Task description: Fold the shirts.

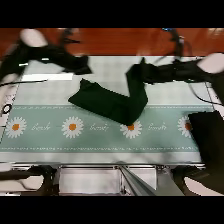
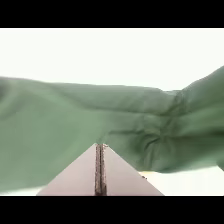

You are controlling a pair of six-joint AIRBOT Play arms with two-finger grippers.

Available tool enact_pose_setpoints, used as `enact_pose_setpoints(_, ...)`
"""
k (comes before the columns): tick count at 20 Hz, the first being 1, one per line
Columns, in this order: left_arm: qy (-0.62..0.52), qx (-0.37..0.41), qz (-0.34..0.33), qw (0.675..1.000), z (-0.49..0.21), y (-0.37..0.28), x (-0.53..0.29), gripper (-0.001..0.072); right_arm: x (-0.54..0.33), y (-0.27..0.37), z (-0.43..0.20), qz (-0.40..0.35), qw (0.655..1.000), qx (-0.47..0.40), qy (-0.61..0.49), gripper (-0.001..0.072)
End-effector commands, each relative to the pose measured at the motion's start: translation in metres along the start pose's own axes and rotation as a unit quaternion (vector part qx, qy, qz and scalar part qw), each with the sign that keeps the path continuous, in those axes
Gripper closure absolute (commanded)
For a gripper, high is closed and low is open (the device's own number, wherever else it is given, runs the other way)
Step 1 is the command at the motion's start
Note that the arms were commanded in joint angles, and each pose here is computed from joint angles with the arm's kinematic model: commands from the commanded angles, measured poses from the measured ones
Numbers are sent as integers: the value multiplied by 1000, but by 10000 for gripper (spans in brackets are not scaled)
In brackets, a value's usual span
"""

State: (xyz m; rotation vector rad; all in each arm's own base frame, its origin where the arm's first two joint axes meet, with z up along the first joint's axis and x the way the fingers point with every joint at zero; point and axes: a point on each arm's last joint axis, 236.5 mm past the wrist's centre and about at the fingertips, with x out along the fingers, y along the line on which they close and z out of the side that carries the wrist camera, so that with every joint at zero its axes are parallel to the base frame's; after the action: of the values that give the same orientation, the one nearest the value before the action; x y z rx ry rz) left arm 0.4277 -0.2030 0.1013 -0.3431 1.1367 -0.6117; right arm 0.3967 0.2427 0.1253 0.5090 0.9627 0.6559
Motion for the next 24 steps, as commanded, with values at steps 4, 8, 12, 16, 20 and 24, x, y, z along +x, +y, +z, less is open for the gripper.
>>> enact_pose_setpoints(4,-132,-34,88,987,-73,61,-127,685,149,49,-1,73,996,19,51,693)
enact_pose_setpoints(8,-149,-55,101,982,-106,71,-128,685,201,41,-23,72,993,35,86,693)
enact_pose_setpoints(12,-119,-79,98,985,-127,84,-106,685,235,44,-36,92,989,71,97,692)
enact_pose_setpoints(16,-122,-106,99,982,-129,102,-89,685,252,70,-60,136,980,77,120,295)
enact_pose_setpoints(20,-104,-139,83,981,-130,113,-70,685,219,68,-70,151,965,97,190,295)
enact_pose_setpoints(24,-152,-147,74,975,-105,108,-100,685,101,22,-57,67,961,-5,270,300)
